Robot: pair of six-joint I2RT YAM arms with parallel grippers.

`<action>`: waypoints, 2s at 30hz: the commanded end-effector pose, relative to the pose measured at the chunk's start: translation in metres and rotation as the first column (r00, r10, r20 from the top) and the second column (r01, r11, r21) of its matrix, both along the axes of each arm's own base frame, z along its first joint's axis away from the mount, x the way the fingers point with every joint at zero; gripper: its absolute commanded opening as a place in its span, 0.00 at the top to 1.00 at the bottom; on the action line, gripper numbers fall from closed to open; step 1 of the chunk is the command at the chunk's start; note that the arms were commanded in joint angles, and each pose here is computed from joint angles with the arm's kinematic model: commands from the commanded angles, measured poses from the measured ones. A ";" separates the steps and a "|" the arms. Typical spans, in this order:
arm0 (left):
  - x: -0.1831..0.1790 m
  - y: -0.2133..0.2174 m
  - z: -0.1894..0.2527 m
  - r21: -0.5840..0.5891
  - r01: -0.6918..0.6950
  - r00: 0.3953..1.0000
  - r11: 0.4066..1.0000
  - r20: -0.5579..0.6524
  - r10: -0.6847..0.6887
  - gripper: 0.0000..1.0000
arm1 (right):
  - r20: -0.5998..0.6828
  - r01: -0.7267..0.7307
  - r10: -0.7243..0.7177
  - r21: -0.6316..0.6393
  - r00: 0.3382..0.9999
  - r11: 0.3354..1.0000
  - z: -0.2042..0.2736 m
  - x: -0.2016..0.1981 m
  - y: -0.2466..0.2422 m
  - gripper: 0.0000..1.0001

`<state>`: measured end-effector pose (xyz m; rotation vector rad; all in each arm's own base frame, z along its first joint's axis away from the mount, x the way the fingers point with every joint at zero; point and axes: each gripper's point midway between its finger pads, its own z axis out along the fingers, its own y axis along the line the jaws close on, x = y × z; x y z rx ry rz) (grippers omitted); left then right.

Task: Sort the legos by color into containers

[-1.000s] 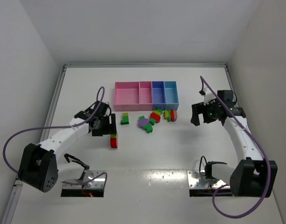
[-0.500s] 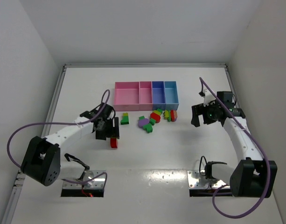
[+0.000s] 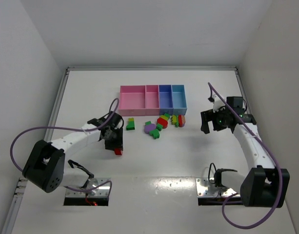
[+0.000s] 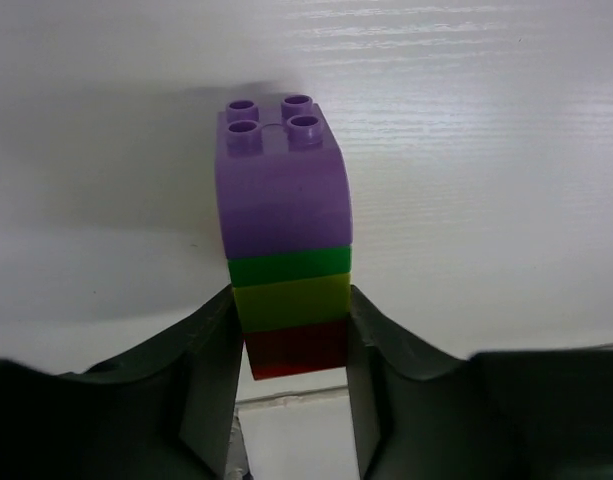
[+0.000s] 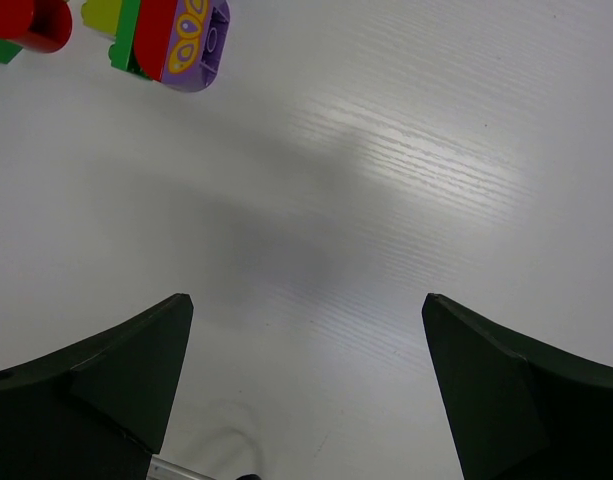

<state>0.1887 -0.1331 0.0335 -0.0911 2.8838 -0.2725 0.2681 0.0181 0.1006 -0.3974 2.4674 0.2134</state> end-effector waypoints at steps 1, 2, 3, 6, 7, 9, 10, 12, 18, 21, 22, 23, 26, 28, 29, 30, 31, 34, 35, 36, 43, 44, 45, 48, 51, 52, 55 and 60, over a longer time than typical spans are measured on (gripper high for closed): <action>-0.008 -0.002 -0.002 -0.012 -0.011 0.999 1.000 -0.034 0.010 0.60 | 0.058 0.002 0.000 -0.025 0.998 1.000 0.008 0.008 -0.004 0.01; -0.008 -0.002 -0.002 -0.012 -0.011 0.999 1.000 -0.034 0.010 0.62 | 0.058 0.002 0.000 -0.025 0.998 1.000 0.008 0.008 -0.004 0.01; -0.011 -0.001 0.000 -0.011 -0.011 0.999 1.000 -0.035 0.010 0.65 | 0.049 0.002 0.000 -0.025 0.999 1.000 0.006 0.008 -0.004 0.01; -0.008 -0.002 0.008 -0.015 -0.002 1.000 1.000 -0.023 0.001 0.73 | 0.049 -0.005 0.006 -0.016 0.999 1.000 0.006 0.008 -0.003 0.01; -0.008 -0.004 0.010 -0.026 0.013 1.000 1.000 -0.014 -0.013 0.83 | 0.049 -0.005 0.006 -0.016 0.999 1.000 0.006 0.008 -0.002 0.01; -0.003 -0.007 0.021 -0.037 0.065 0.998 0.997 0.019 -0.065 0.91 | 0.061 -0.010 0.011 -0.010 0.998 1.000 0.010 0.010 -0.001 0.01; -0.001 -0.011 0.026 -0.055 0.101 0.995 0.993 0.030 -0.099 1.00 | 0.063 -0.030 0.029 0.016 0.998 0.999 0.011 0.010 0.004 0.01; 0.011 -0.021 0.043 -0.074 0.230 0.970 0.970 0.100 -0.223 1.00 | 0.079 -0.055 0.051 0.046 0.996 0.997 0.018 0.014 0.011 0.01; 0.016 -0.070 0.109 -0.275 0.614 0.782 0.739 0.340 -0.523 1.00 | 0.146 -0.310 0.279 0.284 0.949 0.907 0.051 0.016 0.068 0.01; 0.012 -0.089 0.135 -0.323 0.752 0.656 0.575 0.457 -0.601 1.00 | 0.181 -0.423 0.383 0.421 0.906 0.802 0.073 0.015 0.094 0.03; 0.012 -0.094 0.143 -0.330 0.777 0.627 0.537 0.485 -0.609 1.00 | 0.213 -0.467 0.417 0.465 0.884 0.752 0.084 0.013 0.105 0.03; 0.012 -0.099 0.143 -0.341 0.804 0.594 0.487 0.503 -0.628 1.00 | 0.222 -0.479 0.427 0.485 0.877 0.732 0.090 0.014 0.108 0.03; 0.013 -0.110 0.164 -0.348 0.855 0.518 0.384 0.589 -0.620 1.00 | 0.283 -0.547 0.473 0.527 0.834 0.650 0.113 0.020 0.124 0.05; 0.007 -0.116 0.174 -0.383 0.866 0.498 0.321 0.614 -0.612 1.00 | 0.309 -0.571 0.492 0.577 0.814 0.583 0.126 0.022 0.133 0.08; 0.007 -0.119 0.178 -0.395 0.868 0.493 0.300 0.623 -0.607 1.00 | 0.317 -0.583 0.505 0.593 0.803 0.555 0.128 0.021 0.139 0.11; 0.001 -0.121 0.183 -0.419 0.869 0.487 0.262 0.635 -0.600 1.00 | 0.353 -0.616 0.522 0.599 0.777 0.512 0.137 0.018 0.145 0.12; 0.002 -0.123 0.188 -0.424 0.871 0.482 0.246 0.643 -0.595 1.00 | 0.361 -0.626 0.531 0.602 0.767 0.495 0.136 0.019 0.148 0.14; -0.001 -0.129 0.201 -0.451 0.874 0.466 0.181 0.670 -0.578 1.00 | 0.384 -0.665 0.569 0.599 0.727 0.446 0.140 0.011 0.163 0.24; 0.001 -0.131 0.205 -0.456 0.874 0.464 0.169 0.678 -0.571 1.00 | 0.397 -0.687 0.589 0.592 0.703 0.422 0.139 0.008 0.170 0.26; -0.001 -0.132 0.207 -0.469 0.869 0.469 0.160 0.676 -0.568 1.00 | 0.408 -0.701 0.600 0.587 0.688 0.405 0.140 0.006 0.173 0.28; 0.004 -0.136 0.213 -0.476 0.868 0.466 0.142 0.685 -0.560 1.00 | 0.423 -0.741 0.667 0.599 0.614 0.303 0.154 -0.012 0.202 0.31; 0.005 -0.137 0.214 -0.476 0.868 0.468 0.143 0.686 -0.558 1.00 | 0.418 -0.739 0.672 0.605 0.611 0.296 0.152 -0.012 0.205 0.31; 0.007 -0.138 0.211 -0.484 0.863 0.475 0.145 0.678 -0.561 1.00 | 0.421 -0.744 0.681 0.606 0.600 0.281 0.154 -0.014 0.212 0.31; 0.012 -0.140 0.214 -0.474 0.867 0.472 0.154 0.683 -0.557 1.00 | 0.413 -0.737 0.696 0.629 0.587 0.248 0.155 -0.017 0.224 0.31; 0.016 -0.141 0.213 -0.471 0.867 0.474 0.162 0.680 -0.559 1.00 | 0.422 -0.743 0.708 0.633 0.566 0.217 0.160 -0.019 0.234 0.31; 0.016 -0.141 0.212 -0.471 0.867 0.474 0.162 0.680 -0.559 1.00 | 0.420 -0.740 0.707 0.637 0.569 0.218 0.159 -0.016 0.235 0.31; 0.018 -0.144 0.214 -0.461 0.872 0.466 0.162 0.682 -0.563 1.00 | 0.423 -0.744 0.717 0.639 0.554 0.197 0.160 -0.016 0.245 0.31; 0.021 -0.148 0.215 -0.460 0.874 0.460 0.154 0.683 -0.567 1.00 | 0.415 -0.734 0.733 0.657 0.540 0.169 0.159 -0.011 0.258 0.32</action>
